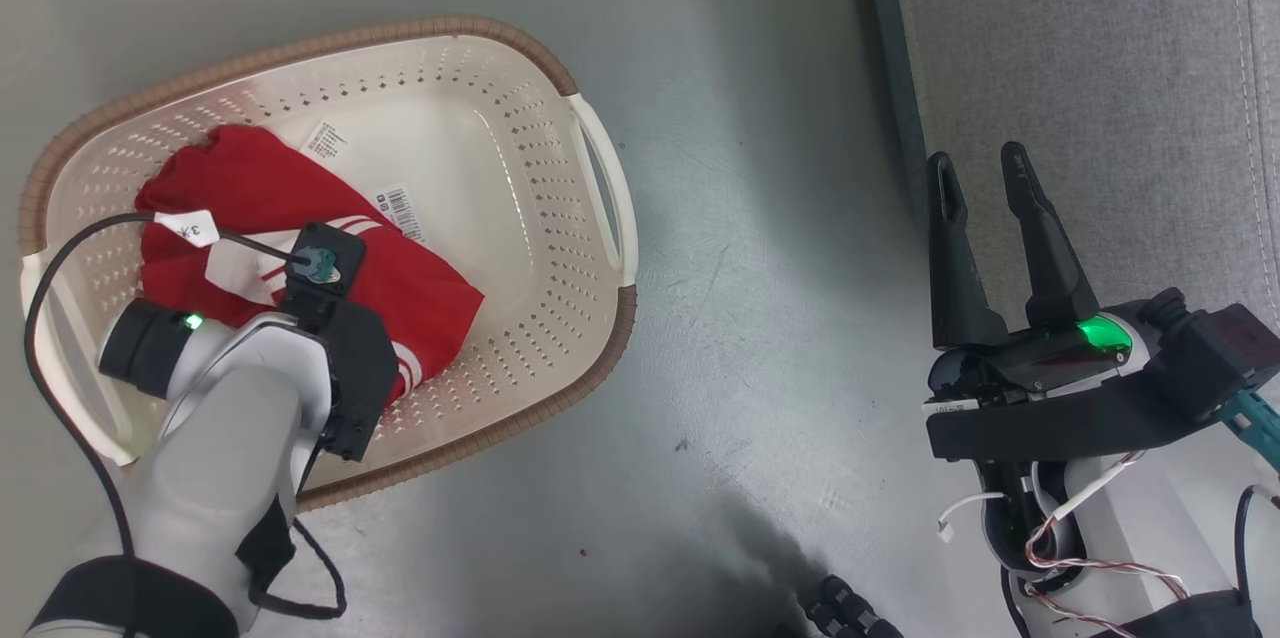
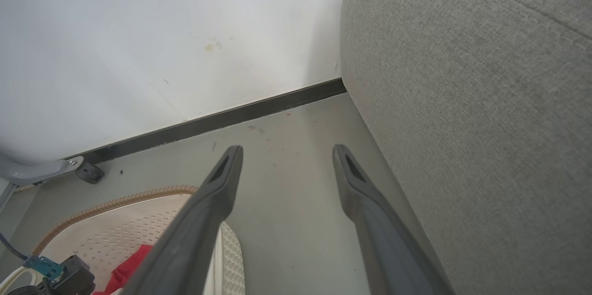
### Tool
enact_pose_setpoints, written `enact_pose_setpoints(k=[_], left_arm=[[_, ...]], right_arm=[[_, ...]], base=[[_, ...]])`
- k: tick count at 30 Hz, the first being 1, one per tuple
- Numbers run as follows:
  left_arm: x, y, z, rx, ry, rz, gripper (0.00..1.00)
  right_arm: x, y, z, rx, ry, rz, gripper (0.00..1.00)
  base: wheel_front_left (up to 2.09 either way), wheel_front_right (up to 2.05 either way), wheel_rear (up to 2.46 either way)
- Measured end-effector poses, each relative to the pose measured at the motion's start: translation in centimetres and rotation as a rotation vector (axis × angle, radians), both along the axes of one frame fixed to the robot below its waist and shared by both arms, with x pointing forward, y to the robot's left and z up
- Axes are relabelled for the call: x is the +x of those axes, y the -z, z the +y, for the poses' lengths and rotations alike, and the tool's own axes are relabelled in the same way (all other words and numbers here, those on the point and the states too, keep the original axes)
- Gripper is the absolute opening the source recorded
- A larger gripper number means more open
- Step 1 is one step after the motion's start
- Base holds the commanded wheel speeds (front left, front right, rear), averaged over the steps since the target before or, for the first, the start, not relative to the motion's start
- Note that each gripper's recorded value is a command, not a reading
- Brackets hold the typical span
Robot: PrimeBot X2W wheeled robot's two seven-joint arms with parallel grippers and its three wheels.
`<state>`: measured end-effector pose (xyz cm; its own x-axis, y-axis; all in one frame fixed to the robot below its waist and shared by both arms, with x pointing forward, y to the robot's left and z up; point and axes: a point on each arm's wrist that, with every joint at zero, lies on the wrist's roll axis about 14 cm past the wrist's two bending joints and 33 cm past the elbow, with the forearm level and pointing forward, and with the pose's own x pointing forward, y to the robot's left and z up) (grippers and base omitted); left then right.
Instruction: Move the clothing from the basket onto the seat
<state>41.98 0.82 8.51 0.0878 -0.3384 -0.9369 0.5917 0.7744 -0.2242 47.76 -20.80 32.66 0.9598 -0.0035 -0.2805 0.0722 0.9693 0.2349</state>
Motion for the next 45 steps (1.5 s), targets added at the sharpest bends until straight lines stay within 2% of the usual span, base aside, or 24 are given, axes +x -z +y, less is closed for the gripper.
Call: enact_pose_setpoints(k=[11,21,22,24,35,45], left_arm=[[2.1,-3.3,-3.0,-0.15,-0.051,-0.086,0.0],[4.1,-6.6,-3.9,-0.224,-0.083,-0.181,0.0],[4.2,-7.0,-4.0,-0.235,-0.082,-0.19,0.06],[4.5,-7.9,-4.3,-0.248,-0.09,-0.205,1.0],[5.7,-13.1,-4.6,-0.313,-0.112,-0.328,1.0],[6.4,-19.2,-4.0,-0.4,-0.204,-0.462,1.0]], right_arm=[[0.5,-1.3,-0.1,0.003,0.002,-0.034,1.0],[0.8,-3.2,-0.2,0.007,0.01,-0.077,1.0],[0.8,-3.5,-0.3,0.007,0.013,-0.083,1.0],[0.8,-4.1,-0.5,0.006,0.016,-0.095,1.0],[1.0,-8.0,-1.2,-0.014,0.018,-0.175,1.0],[0.6,-12.2,-1.9,-0.037,0.006,-0.26,1.0]], base=[[0.0,0.0,0.0],[0.0,0.0,0.0],[0.0,0.0,0.0],[0.0,0.0,0.0],[0.0,0.0,0.0],[0.0,0.0,0.0]])
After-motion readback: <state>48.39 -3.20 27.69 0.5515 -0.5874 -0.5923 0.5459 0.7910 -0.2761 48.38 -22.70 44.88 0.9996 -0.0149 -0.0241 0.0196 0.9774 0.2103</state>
